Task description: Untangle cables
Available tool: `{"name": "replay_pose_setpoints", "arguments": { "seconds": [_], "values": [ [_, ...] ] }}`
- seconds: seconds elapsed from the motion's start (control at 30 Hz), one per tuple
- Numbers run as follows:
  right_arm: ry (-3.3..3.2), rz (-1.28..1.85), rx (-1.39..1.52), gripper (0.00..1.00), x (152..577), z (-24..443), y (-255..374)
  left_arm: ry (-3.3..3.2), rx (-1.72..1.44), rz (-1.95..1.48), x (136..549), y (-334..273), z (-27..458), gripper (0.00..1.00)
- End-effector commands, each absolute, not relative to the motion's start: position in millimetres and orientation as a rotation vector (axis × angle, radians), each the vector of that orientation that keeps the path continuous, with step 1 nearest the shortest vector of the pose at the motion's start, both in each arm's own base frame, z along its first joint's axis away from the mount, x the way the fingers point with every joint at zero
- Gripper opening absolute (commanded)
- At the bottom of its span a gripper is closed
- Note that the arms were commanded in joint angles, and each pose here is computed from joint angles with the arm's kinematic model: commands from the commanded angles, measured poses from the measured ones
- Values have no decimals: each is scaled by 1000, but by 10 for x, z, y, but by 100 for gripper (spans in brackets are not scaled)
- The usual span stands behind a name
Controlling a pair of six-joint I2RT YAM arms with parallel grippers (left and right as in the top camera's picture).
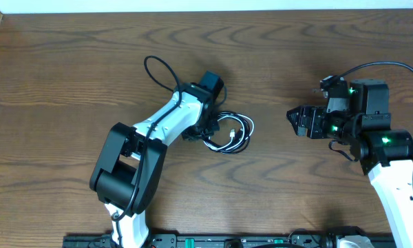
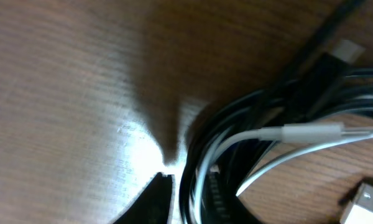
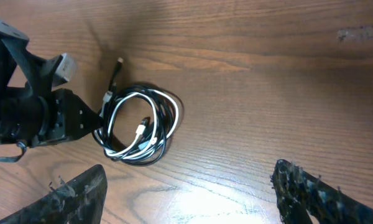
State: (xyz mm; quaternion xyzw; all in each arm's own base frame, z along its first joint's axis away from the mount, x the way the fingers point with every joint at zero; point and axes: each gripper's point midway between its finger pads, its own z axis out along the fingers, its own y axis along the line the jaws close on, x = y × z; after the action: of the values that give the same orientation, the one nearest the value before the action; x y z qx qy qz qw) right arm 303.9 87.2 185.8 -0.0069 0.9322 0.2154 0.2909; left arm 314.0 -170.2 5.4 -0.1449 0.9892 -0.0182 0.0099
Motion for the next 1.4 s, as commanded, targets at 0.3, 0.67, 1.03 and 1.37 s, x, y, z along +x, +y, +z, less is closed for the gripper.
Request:
{"name": "replay_pose_setpoints", "arguments": {
  "seconds": [0.3, 0.67, 1.03, 1.37],
  "values": [
    [2460, 540, 4, 84, 3100, 1949, 819, 3074, -412, -71, 3069, -1827, -148, 8],
    [2457, 547, 1, 84, 3100, 1955, 830, 2957, -43, -530, 3311, -2244, 503, 7],
    [2371, 582, 47, 80, 3279, 2097, 856, 2635, 141, -1078, 3344, -2546, 1703, 7],
    [2322, 769, -48, 78, 3572, 2018, 1134, 2438, 213, -1497, 3361, -2832, 2239, 7]
  ]
}}
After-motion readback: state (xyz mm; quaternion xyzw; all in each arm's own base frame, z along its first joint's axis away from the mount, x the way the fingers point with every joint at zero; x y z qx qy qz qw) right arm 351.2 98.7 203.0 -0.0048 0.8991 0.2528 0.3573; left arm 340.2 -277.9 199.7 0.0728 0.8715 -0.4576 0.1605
